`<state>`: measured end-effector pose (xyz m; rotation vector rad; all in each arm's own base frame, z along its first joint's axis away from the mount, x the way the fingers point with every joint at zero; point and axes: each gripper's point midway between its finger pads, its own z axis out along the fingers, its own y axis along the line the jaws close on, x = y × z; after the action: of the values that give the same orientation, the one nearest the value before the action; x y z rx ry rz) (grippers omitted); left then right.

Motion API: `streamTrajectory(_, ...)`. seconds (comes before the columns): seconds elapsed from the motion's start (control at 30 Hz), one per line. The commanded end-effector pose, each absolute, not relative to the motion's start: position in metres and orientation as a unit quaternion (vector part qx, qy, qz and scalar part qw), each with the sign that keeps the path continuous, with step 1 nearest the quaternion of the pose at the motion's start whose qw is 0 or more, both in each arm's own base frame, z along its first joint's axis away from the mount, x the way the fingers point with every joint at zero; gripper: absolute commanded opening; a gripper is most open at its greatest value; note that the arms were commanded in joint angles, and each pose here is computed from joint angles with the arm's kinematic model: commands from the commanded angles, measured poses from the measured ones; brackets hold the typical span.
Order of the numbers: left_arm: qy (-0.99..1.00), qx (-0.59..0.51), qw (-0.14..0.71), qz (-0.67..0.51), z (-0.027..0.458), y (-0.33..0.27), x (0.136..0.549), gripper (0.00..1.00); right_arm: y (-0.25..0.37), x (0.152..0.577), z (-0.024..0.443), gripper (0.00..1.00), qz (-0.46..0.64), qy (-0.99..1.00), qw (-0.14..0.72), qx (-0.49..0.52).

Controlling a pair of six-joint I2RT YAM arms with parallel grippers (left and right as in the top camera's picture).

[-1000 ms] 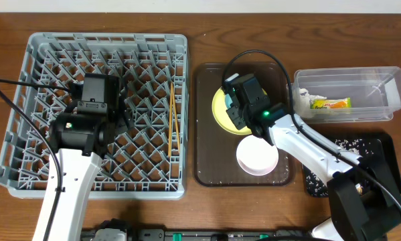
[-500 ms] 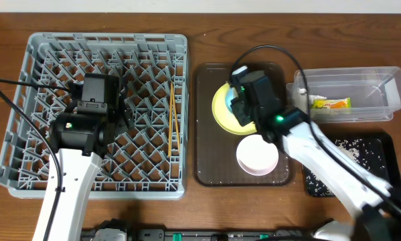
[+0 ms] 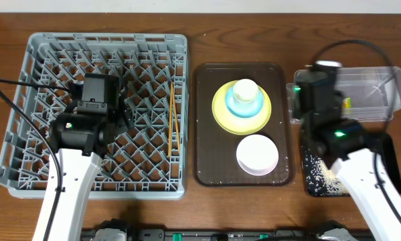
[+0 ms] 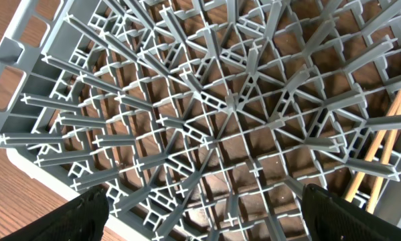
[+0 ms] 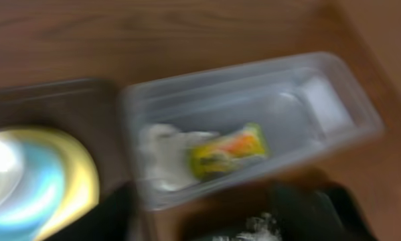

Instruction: Sort waste into correct bins and load items into the dishwasher rack

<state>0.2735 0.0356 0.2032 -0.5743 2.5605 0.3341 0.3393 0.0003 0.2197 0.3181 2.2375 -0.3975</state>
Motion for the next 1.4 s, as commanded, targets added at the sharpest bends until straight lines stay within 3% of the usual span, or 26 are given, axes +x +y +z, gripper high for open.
streamTrajectory(0.0, 0.936, -0.216, 0.242, 0.134, 0.202, 0.04, 0.271, 0.93, -0.052, 0.323, 0.236, 0.95, -0.199, 0.842, 0.427, 0.262)
streamTrajectory(0.03, 0.936, -0.216, 0.242, 0.134, 0.202, 0.04, 0.271, 0.93, -0.062, 0.319, 0.235, 0.99, -0.202, 0.838, 0.422, 0.282)
streamTrajectory(0.2, 0.936, -0.216, 0.242, 0.134, 0.202, 0.04, 0.271, 0.93, -0.084, 0.313, 0.232, 0.99, -0.207, 0.823, 0.413, 0.329)
streamTrajectory(0.93, 0.93, -0.22, 0.266, 0.125, 0.207, 0.039, 0.283, 0.93, -0.066, 0.32, 0.221, 0.99, -0.15, 0.848, 0.4, 0.314)
streamTrajectory(1.07, 0.934, -0.232, 0.272, 0.001, 0.205, 0.0, 0.298, 0.93, -0.065, 0.32, 0.221, 0.99, -0.15, 0.849, 0.399, 0.312)
streamTrajectory(1.23, 0.941, -0.14, 0.217, -0.218, 0.212, -0.084, 0.297, 0.93, -0.065, 0.319, 0.221, 0.99, -0.15, 0.849, 0.398, 0.312)
streamTrajectory(1.37, 0.938, -0.092, 0.183, -0.28, 0.214, -0.123, 0.288, 0.93, -0.065, 0.319, 0.221, 0.99, -0.15, 0.849, 0.398, 0.312)
